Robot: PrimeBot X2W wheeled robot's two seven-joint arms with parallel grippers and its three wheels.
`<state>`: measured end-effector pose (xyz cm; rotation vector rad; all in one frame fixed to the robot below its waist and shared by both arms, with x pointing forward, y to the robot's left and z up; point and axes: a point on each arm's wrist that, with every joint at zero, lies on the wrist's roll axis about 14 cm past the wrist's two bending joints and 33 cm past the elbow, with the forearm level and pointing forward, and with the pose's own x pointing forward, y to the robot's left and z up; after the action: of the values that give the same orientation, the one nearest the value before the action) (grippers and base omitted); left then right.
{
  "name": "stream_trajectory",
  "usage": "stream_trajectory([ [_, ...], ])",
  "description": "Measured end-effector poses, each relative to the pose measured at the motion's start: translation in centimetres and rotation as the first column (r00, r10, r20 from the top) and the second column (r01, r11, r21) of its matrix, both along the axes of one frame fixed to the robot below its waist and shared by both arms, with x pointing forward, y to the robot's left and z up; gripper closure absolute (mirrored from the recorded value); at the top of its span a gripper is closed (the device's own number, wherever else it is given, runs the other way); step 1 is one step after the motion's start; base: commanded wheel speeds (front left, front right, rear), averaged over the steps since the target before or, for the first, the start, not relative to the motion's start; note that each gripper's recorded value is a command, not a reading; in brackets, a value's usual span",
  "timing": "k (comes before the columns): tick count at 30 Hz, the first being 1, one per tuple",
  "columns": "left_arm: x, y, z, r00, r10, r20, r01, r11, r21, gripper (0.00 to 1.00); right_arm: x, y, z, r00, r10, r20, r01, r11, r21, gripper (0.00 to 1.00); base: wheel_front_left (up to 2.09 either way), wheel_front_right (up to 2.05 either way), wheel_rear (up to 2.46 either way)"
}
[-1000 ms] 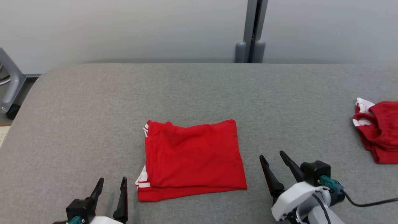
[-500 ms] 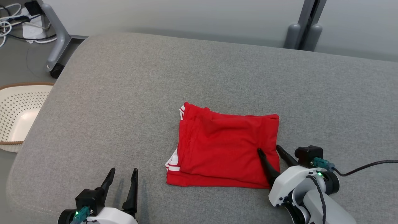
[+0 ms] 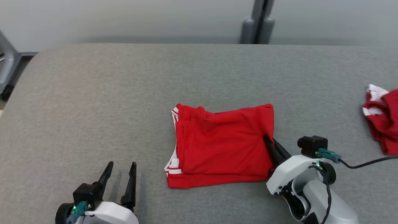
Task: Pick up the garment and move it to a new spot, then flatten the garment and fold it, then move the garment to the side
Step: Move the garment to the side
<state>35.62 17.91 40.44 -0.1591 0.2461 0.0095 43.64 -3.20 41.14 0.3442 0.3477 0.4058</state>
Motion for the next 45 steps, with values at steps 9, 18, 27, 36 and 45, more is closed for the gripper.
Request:
stream_trajectory([
  [9, 5.0, -7.5, 1.0, 0.972, -0.229, 0.057, 0.230, 0.973, -0.006, 0.00, -2.0, -8.8, 1.0, 0.974, -0.224, 0.032, 0.225, 0.974, -0.017, 1.00, 0.00, 0.00, 0.00],
  [18, 7.2, -18.4, 0.8, 0.863, -0.498, 0.084, 0.503, 0.863, -0.045, 0.00, -7.2, -18.2, 0.8, 0.871, -0.490, 0.021, 0.491, 0.871, -0.037, 1.00, 0.00, 0.00, 0.00],
  [27, 7.0, -21.9, -0.9, 0.814, -0.577, 0.059, 0.580, 0.809, -0.092, 0.00, -6.1, -22.6, 2.6, 0.822, -0.561, 0.096, 0.568, 0.817, -0.095, 1.00, 0.00, 0.00, 0.00],
  [36, 7.9, -16.6, -2.2, 0.880, -0.474, 0.025, 0.474, 0.878, -0.060, 0.00, 3.4, -26.1, 7.8, 0.839, -0.454, 0.300, 0.535, 0.789, -0.302, 1.00, 0.00, 0.00, 0.00],
  [45, 8.3, -11.4, -2.5, 0.935, -0.354, 0.013, 0.354, 0.935, -0.035, 0.00, 5.5, -35.9, 8.3, 0.800, -0.505, 0.323, 0.595, 0.603, -0.531, 0.42, 0.00, 0.00, 0.00],
])
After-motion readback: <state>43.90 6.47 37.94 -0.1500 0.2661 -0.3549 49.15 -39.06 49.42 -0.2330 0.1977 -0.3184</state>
